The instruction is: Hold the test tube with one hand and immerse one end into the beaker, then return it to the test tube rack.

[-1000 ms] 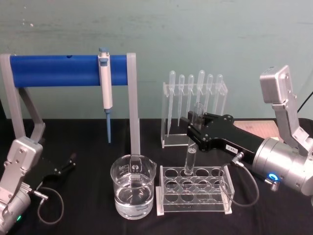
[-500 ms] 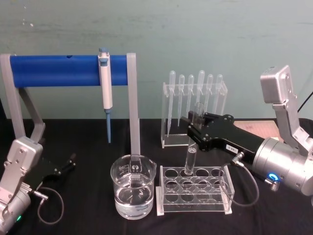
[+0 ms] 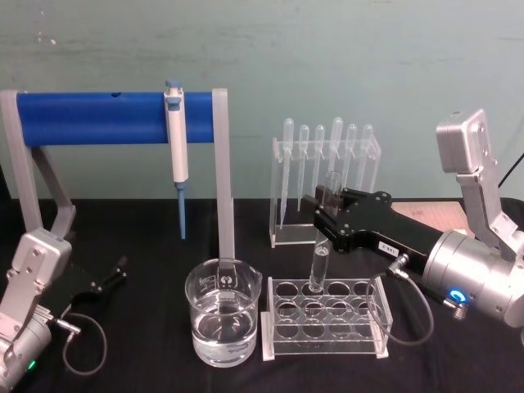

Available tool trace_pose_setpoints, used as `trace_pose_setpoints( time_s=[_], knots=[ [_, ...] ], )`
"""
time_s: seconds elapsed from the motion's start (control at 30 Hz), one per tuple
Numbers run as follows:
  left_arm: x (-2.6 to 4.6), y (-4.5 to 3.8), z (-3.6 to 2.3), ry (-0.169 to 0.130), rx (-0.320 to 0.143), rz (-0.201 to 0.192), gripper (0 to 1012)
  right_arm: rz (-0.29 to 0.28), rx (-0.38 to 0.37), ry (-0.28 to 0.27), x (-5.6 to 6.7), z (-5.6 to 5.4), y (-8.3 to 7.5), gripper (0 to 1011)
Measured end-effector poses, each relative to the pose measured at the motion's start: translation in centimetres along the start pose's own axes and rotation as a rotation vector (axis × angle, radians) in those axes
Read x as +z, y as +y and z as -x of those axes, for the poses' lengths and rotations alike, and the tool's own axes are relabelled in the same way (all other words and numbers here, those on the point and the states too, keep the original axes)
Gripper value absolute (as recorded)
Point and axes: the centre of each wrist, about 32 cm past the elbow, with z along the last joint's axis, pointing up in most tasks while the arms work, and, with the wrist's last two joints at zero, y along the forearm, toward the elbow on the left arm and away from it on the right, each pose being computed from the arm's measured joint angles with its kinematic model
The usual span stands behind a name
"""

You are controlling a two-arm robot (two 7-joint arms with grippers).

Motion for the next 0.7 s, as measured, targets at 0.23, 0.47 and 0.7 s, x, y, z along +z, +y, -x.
trace_pose_setpoints(
  time_s=[0.23,0.47,0.7],
  knots=[
    [0.0,0.0,0.0,0.0,0.0,0.0,1000,0.0,0.0,0.0,0.0,0.0,0.0,224],
    [0.0,0.0,0.0,0.0,0.0,0.0,1000,0.0,0.0,0.0,0.0,0.0,0.0,224],
    [0.0,0.0,0.0,0.0,0.0,0.0,1000,0.0,0.0,0.0,0.0,0.0,0.0,224]
  ],
)
